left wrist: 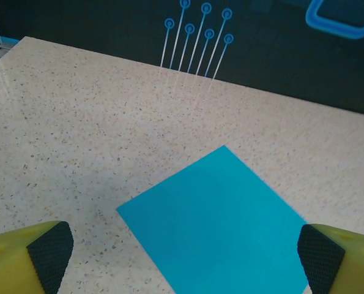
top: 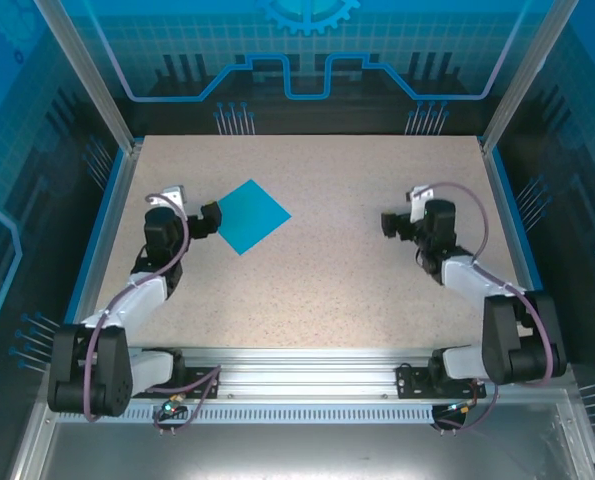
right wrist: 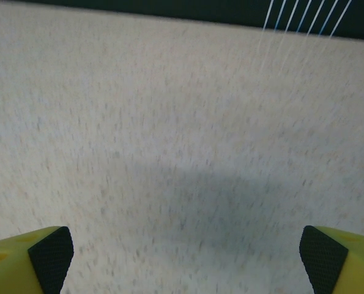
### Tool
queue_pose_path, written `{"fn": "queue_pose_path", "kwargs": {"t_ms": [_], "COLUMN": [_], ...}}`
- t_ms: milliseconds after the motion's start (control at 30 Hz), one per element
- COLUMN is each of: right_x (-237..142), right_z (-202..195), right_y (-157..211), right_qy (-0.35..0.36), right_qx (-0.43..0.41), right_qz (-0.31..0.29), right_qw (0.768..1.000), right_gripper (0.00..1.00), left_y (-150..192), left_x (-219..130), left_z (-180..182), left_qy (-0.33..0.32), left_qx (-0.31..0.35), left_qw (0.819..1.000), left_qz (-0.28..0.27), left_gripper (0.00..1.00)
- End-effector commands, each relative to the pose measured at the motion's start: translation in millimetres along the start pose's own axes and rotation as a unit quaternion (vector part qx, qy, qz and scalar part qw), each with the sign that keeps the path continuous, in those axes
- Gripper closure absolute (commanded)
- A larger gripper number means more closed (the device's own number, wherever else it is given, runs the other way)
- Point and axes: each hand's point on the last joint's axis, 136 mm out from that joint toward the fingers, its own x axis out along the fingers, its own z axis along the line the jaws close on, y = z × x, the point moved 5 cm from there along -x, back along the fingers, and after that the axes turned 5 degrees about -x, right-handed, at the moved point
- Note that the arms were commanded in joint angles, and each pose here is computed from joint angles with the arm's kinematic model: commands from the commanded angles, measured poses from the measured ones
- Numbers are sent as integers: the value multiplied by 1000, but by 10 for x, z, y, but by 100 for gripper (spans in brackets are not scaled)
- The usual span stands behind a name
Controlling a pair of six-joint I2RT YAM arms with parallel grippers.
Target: Fold a paper plane with a square sheet of paper (pick it up from the middle)
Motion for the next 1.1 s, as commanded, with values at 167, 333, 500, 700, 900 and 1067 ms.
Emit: {"fn": "queue_pose_path", "kwargs": {"t_ms": [167, 333, 500, 700, 900, 1067], "right_x": [-369, -424, -444, -419, -397, -366], "right_z": [372, 567, 765, 951, 1060, 1095], "right_y": [150, 238, 310, 392, 472, 554], "right_qy": [-127, -192, -232, -246, -253, -255], "right_qx": [181, 227, 222, 196, 184, 184], "right_qz": [151, 165, 195, 224, 241, 253], "right_qw": [964, 940, 927, 922, 919, 915], "right_gripper": [1, 1, 1, 0, 0, 1], "left_y": [74, 344, 753, 1171, 1189, 1243], "left_x": [200, 505, 824, 1125, 1254, 1303], "left_z": [-525, -864, -1151, -1310, -1203, -1089], "left_qy": [121, 111, 80, 40, -9, -50], "left_qx": [-153, -107, -62, -26, -14, -6], "left_qw": [957, 942, 920, 899, 907, 906], "left_qz": [216, 298, 378, 435, 420, 419], "left_gripper": [2, 6, 13, 18, 16, 13]}}
